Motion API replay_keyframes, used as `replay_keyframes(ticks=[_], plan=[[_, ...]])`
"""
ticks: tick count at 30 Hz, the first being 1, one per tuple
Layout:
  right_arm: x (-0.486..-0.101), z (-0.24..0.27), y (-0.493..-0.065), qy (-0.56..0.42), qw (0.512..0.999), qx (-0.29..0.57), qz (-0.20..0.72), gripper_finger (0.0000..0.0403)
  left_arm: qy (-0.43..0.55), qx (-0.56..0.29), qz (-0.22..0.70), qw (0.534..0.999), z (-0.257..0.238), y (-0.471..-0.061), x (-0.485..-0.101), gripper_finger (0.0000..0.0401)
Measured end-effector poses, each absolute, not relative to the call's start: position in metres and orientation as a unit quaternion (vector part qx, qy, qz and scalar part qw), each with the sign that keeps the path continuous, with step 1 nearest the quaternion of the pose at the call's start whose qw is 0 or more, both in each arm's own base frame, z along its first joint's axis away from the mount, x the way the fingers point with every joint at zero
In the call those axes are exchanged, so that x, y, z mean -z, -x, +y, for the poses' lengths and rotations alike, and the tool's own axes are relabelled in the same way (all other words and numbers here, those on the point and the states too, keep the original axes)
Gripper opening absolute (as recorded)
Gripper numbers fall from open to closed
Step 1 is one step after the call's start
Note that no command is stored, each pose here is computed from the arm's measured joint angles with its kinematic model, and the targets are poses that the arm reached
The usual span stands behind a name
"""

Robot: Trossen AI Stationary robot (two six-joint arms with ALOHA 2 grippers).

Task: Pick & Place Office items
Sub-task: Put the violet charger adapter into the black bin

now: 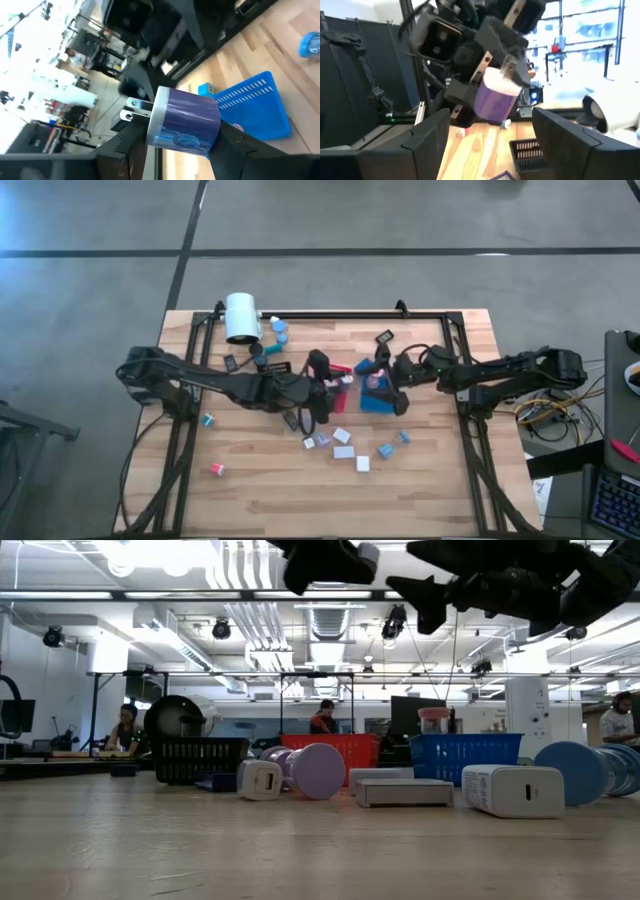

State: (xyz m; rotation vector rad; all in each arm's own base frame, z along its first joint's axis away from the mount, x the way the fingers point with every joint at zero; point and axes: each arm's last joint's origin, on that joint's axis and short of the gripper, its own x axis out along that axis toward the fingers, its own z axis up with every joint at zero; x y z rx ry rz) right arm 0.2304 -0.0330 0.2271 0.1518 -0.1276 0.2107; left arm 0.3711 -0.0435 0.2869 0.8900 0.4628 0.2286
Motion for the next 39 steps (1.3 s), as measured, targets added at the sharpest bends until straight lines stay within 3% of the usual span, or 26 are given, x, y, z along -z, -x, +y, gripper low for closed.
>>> replay_keyframes(ticks=[7, 13, 21, 27, 39], plan=[[-0.227, -0.032, -0.203, -0.035, 0.992, -0.093, -0.083, 0.0267, -0.349, -0.123, 0.220, 0.902, -0.038, -0.319, -0.299, 0.0168], [-0.223, -0.035, -0.178, 0.006, 0.996, -0.067, -0.059, 0.0225, -0.265, -0.112, 0.194, 0.938, -0.030, -0.264, -0.291, 0.0168], [-0.219, -0.035, -0.157, 0.026, 1.000, -0.001, -0.007, 0.0114, -0.139, -0.106, 0.159, 0.972, -0.023, -0.209, -0.270, 0.0168], [-0.212, -0.031, -0.147, 0.024, 1.000, -0.001, -0.001, 0.0019, -0.073, -0.112, 0.127, 0.983, -0.019, -0.180, -0.244, 0.0167], [-0.204, -0.026, -0.128, 0.057, 0.997, -0.003, -0.047, 0.0013, -0.007, -0.106, 0.051, 0.993, -0.013, -0.142, -0.198, 0.0167]])
